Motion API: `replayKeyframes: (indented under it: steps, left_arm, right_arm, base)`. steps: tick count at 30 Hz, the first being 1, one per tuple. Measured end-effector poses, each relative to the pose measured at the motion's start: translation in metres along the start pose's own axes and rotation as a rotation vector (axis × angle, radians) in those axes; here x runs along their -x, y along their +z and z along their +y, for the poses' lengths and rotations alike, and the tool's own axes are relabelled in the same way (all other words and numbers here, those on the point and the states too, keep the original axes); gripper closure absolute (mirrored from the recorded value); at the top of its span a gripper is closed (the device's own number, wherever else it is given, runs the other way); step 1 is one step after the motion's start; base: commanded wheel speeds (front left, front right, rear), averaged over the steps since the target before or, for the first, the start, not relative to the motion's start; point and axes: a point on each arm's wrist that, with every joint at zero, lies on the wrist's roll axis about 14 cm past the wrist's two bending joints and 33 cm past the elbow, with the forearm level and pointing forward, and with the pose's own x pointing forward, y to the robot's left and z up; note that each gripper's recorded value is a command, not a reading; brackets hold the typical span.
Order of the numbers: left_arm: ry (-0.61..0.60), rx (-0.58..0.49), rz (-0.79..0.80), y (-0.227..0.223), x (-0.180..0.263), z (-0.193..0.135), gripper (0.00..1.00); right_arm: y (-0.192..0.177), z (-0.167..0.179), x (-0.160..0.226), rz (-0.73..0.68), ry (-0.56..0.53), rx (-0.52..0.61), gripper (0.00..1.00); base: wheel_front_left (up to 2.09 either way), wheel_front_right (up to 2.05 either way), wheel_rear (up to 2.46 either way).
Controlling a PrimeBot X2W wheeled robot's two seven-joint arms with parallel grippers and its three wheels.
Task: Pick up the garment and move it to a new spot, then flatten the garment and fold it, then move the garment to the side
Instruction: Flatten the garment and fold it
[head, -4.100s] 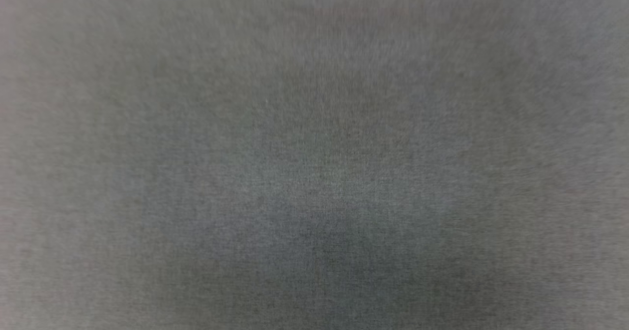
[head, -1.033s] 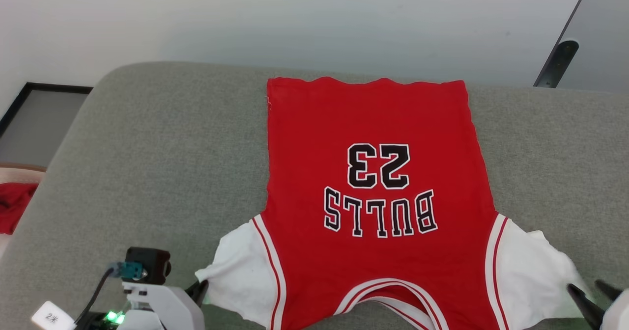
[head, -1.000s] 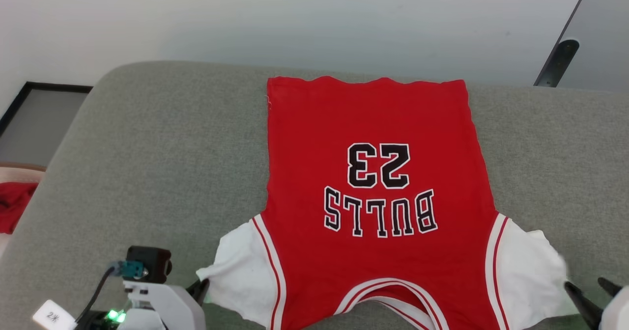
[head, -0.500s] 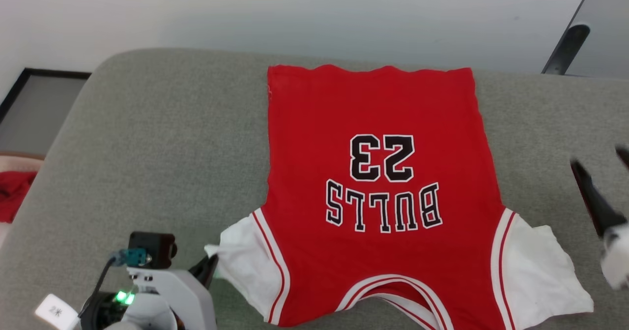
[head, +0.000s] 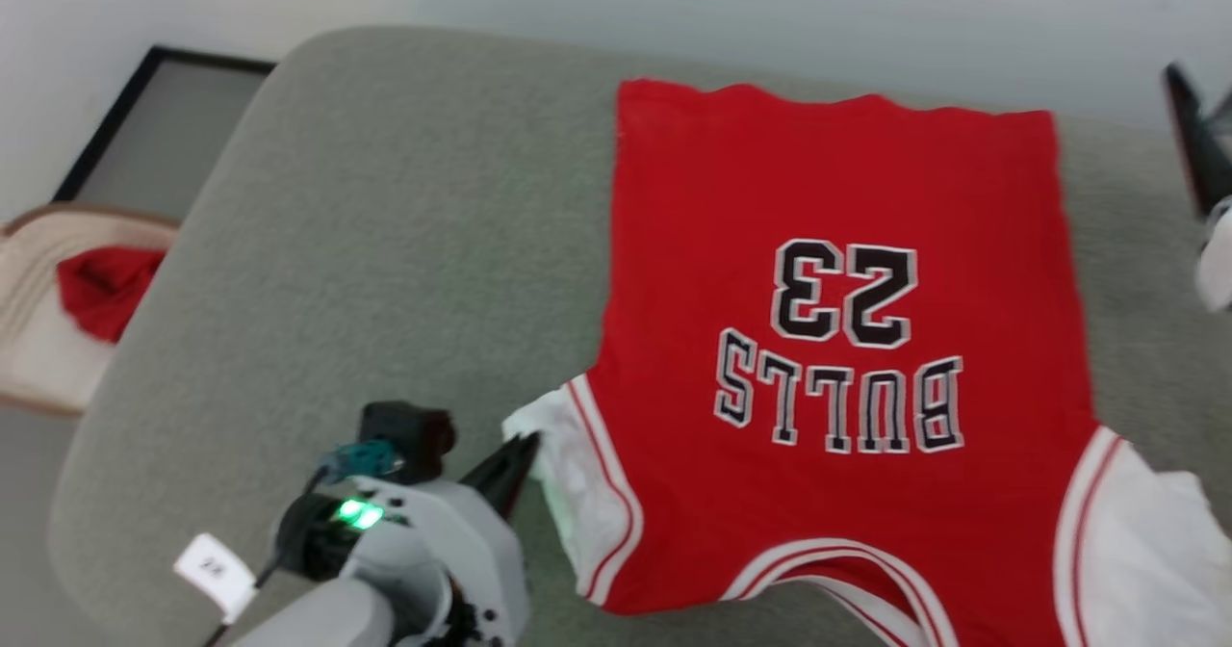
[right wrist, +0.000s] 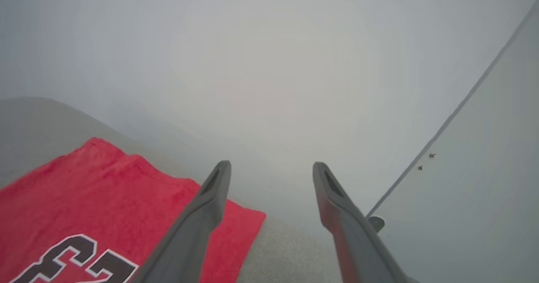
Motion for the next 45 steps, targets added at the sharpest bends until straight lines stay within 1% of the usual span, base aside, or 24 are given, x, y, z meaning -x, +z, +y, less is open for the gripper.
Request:
replayKeyframes:
  steps: [5, 7, 10, 12, 14, 18, 21, 26, 28, 34, 38, 39, 40, 41, 42, 45]
  left_arm:
    - [0.006, 0.019, -0.001, -0.004, -0.005, 0.002, 1.00]
    - [0.006, 0.025, 0.009, -0.009, -0.006, 0.003, 1.00]
    - [0.010, 0.040, 0.026, -0.018, -0.009, 0.004, 1.00]
    - [0.013, 0.047, 0.033, -0.021, -0.010, 0.006, 1.00]
    - [0.015, 0.054, 0.042, -0.026, -0.012, 0.007, 1.00]
    - [0.025, 0.063, 0.064, -0.034, -0.014, 0.010, 1.00]
    - [0.045, 0.073, 0.077, -0.040, -0.016, 0.016, 1.00]
    - [0.065, 0.092, 0.117, -0.054, -0.023, 0.020, 1.00]
    - [0.073, 0.096, 0.128, -0.059, -0.025, 0.022, 1.00]
    - [0.093, 0.113, 0.148, -0.067, -0.028, 0.026, 1.00]
    - [0.097, 0.120, 0.155, -0.069, -0.028, 0.027, 1.00]
    - [0.098, 0.121, 0.156, -0.070, -0.029, 0.027, 1.00]
    - [0.098, 0.121, 0.156, -0.070, -0.029, 0.027, 1.00]
    - [0.098, 0.122, 0.157, -0.070, -0.029, 0.028, 1.00]
    - [0.099, 0.123, 0.159, -0.071, -0.029, 0.028, 1.00]
    - [0.100, 0.132, 0.160, -0.071, -0.030, 0.028, 1.00]
  right_arm:
    - [-0.029, -0.011, -0.042, 0.150, -0.013, -0.014, 0.00]
    - [-0.047, -0.014, -0.056, 0.244, -0.020, -0.032, 0.00]
    - [-0.082, -0.015, -0.069, 0.413, -0.030, -0.108, 0.00]
    - [-0.099, -0.016, -0.076, 0.505, -0.037, -0.137, 0.00]
    - [-0.114, -0.014, -0.083, 0.585, -0.043, -0.191, 0.00]
    - [-0.144, -0.006, -0.093, 0.724, -0.049, -0.304, 0.00]
    - [-0.169, 0.012, -0.097, 0.838, -0.027, -0.339, 0.00]
    - [-0.200, 0.020, -0.104, 0.939, -0.027, -0.368, 0.00]
    - [-0.212, 0.023, -0.104, 0.979, -0.025, -0.358, 0.00]
    - [-0.224, 0.018, -0.112, 1.009, -0.044, -0.352, 0.00]
    - [-0.230, 0.017, -0.109, 1.056, -0.052, -0.362, 0.00]
    - [-0.231, 0.017, -0.109, 1.068, -0.054, -0.359, 0.12]
    - [-0.232, 0.016, -0.108, 1.076, -0.057, -0.364, 0.95]
    - [-0.233, 0.015, -0.107, 1.091, -0.059, -0.361, 1.00]
    - [-0.234, 0.015, -0.106, 1.106, -0.060, -0.346, 1.00]
    - [-0.235, 0.008, -0.103, 1.114, -0.089, -0.350, 1.00]
  base:
    - [0.00, 0.00, 0.00]
    - [0.00, 0.00, 0.00]
    - [0.00, 0.00, 0.00]
    - [0.00, 0.00, 0.00]
    - [0.00, 0.00, 0.00]
    - [0.00, 0.00, 0.00]
    - [0.00, 0.00, 0.00]
    - [0.00, 0.00, 0.00]
    - [0.00, 0.00, 0.00]
    - [0.00, 0.00, 0.00]
    - [0.00, 0.00, 0.00]
    - [0.00, 0.00, 0.00]
    - [0.00, 0.00, 0.00]
    - [0.00, 0.00, 0.00]
    - [0.00, 0.00, 0.00]
    - [0.00, 0.00, 0.00]
